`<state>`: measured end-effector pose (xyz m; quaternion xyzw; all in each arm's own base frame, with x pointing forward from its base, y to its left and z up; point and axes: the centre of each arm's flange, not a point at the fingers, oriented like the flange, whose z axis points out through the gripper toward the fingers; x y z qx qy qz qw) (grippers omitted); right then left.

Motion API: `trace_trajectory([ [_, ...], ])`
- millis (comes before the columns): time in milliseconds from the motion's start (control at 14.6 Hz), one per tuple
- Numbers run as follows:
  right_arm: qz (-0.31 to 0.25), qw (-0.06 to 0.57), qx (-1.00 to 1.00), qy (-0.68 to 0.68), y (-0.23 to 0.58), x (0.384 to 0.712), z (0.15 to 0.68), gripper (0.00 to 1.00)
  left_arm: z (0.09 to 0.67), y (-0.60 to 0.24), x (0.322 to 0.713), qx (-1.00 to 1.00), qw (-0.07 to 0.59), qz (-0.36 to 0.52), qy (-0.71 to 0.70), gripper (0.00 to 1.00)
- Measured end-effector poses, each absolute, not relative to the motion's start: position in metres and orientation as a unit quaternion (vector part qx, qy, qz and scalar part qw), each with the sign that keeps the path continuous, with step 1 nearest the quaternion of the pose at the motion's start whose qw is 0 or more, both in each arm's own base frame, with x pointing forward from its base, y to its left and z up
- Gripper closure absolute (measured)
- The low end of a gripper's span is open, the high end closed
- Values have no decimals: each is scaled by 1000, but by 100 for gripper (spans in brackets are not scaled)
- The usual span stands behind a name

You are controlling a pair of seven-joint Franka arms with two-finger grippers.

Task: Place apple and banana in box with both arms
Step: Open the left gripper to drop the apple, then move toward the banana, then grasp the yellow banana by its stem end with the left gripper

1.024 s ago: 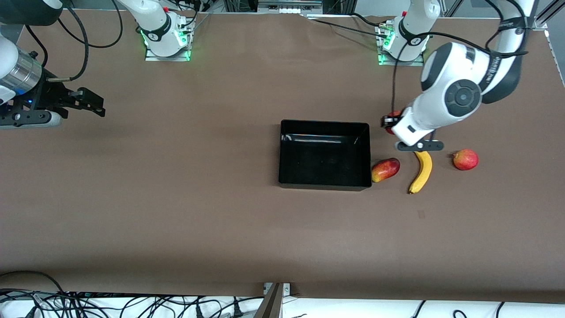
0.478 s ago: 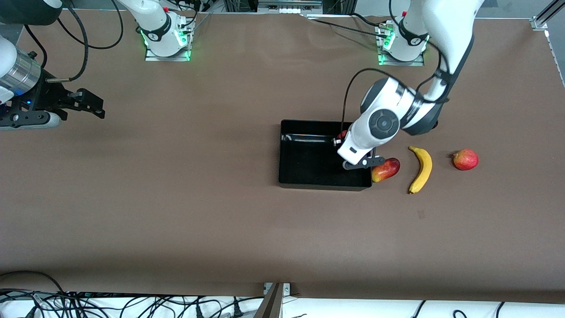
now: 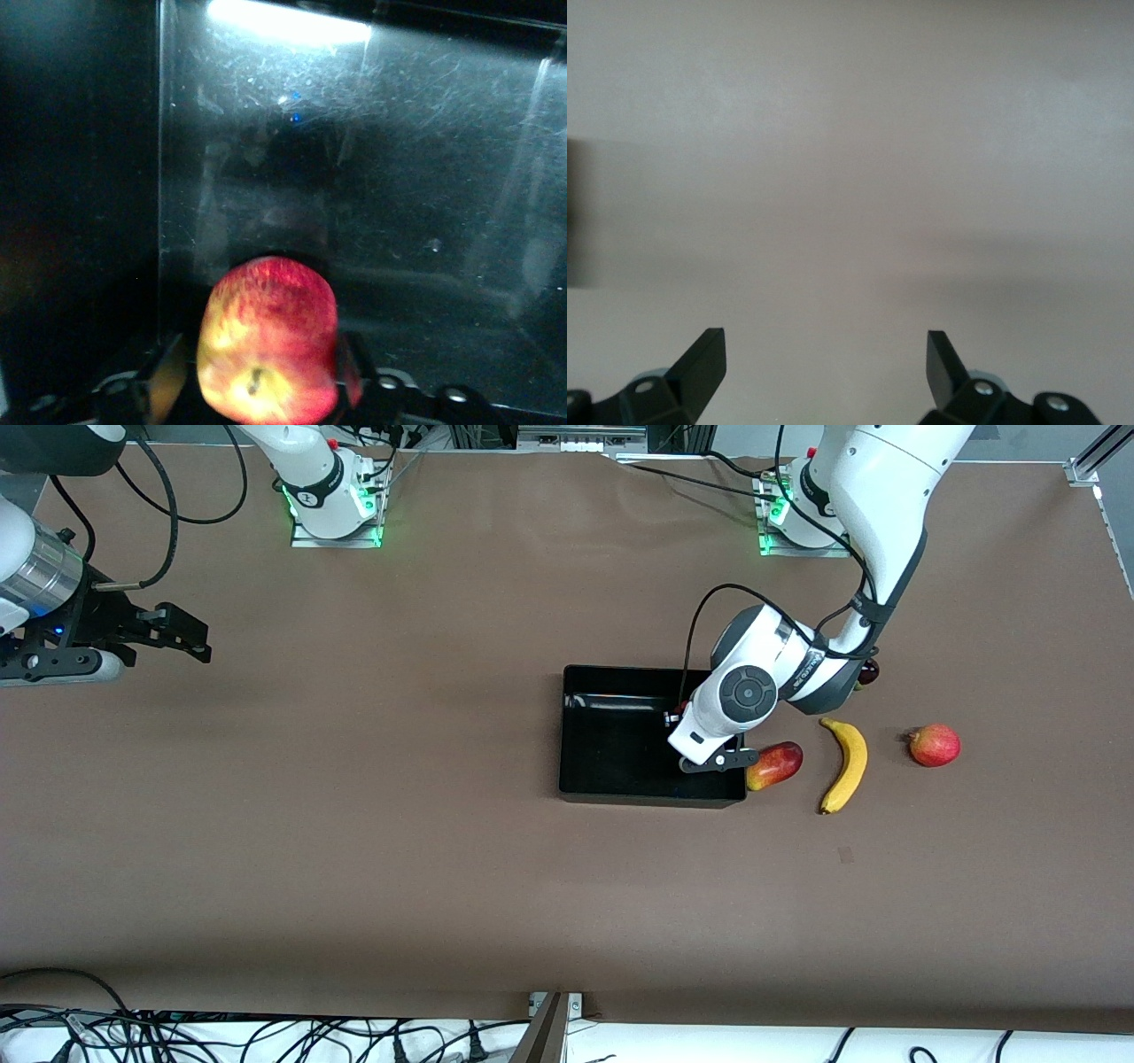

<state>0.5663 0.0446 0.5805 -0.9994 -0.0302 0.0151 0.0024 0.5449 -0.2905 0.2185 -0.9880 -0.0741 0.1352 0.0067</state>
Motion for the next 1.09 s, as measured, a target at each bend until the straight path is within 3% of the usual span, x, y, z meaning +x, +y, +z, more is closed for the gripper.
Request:
trace_trajectory([
  [137, 15, 2, -999, -30, 45, 566, 580, 0, 228, -288, 551, -988, 9, 136, -77, 0],
  [410, 15, 2, -999, -32, 47, 566, 581, 0, 306, -251, 580, -983, 32, 148, -104, 0],
  [615, 15, 3, -999, -32, 47, 566, 581, 0, 359, -165, 617, -981, 46, 138, -129, 0],
  [820, 15, 3, -999, -33, 47, 566, 581, 0, 354, -67, 638, -988, 53, 138, -50, 0],
  [1093, 15, 3, -999, -33, 47, 566, 581, 0, 296, -6, 649, -989, 20, 136, 52, 0],
])
